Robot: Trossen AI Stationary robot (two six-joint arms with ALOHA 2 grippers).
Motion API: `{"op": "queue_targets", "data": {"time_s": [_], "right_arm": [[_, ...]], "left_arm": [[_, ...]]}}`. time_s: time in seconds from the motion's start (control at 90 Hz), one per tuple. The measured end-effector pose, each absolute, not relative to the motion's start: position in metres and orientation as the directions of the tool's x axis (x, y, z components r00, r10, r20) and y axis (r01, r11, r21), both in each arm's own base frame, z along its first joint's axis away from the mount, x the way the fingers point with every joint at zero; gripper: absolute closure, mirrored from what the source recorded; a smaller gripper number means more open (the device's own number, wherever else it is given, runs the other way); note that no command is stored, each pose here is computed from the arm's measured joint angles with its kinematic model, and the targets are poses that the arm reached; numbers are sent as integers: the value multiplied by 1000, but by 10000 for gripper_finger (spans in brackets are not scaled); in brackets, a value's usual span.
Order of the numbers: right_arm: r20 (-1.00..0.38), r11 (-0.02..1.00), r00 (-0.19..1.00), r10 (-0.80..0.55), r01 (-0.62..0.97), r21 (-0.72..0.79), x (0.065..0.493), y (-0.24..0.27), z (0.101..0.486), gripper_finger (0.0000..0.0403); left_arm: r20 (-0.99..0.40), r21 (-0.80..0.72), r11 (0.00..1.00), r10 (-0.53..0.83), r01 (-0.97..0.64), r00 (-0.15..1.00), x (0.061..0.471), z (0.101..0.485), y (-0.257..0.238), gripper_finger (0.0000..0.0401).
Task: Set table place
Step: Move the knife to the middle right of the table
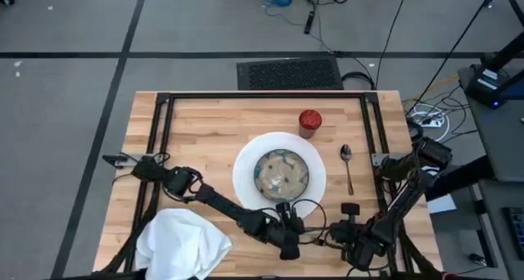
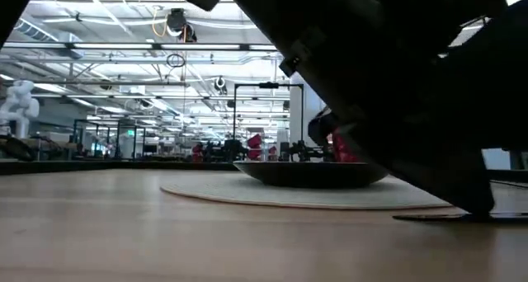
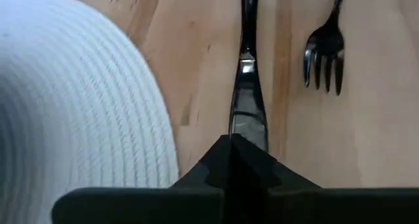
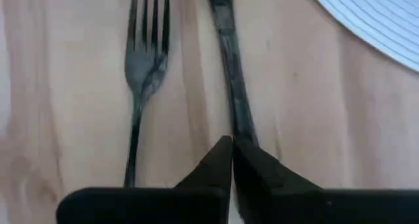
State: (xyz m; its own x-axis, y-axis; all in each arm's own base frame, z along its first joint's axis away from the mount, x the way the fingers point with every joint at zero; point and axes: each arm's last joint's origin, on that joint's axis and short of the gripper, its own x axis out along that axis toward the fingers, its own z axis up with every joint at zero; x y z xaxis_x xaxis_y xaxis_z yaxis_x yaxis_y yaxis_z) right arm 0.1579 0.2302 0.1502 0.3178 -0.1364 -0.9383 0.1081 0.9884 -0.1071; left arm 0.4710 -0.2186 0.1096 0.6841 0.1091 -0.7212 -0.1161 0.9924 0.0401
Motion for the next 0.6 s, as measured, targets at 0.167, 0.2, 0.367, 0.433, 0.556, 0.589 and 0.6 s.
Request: {"op": "queue_targets", "data": {"time_s": [0.167, 0.2, 0.367, 0.433, 0.556, 0.589, 0.6], "right_arm": [[-883, 981, 426, -195, 104, -166, 151, 231, 157, 403], [-858, 978, 470, -207, 108, -176, 150, 232, 158, 402], [-754, 977, 622, -210, 154, -145, 145, 236, 151, 383], [-741, 982, 647, -178, 164, -93, 144, 234, 141, 367], [-708, 986, 701, -82, 163, 47, 143, 227, 117, 333], [-689, 985, 722, -54, 152, 82, 142, 225, 112, 323], [-682, 985, 730, -47, 149, 91, 142, 225, 111, 320]], "left_arm": [[-753, 85, 991, 130, -101, 645, 462, 106, -225, 400], [-762, 101, 990, 140, -98, 632, 460, 105, -226, 400], [-796, 162, 984, 172, -69, 580, 447, 101, -235, 400], [-801, 172, 983, 175, -60, 573, 444, 100, -239, 400], [-817, 193, 980, 183, -40, 547, 437, 99, -243, 400], [-821, 196, 980, 184, -36, 540, 436, 98, -243, 400], [-823, 196, 980, 184, -35, 537, 436, 98, -243, 400]]}}
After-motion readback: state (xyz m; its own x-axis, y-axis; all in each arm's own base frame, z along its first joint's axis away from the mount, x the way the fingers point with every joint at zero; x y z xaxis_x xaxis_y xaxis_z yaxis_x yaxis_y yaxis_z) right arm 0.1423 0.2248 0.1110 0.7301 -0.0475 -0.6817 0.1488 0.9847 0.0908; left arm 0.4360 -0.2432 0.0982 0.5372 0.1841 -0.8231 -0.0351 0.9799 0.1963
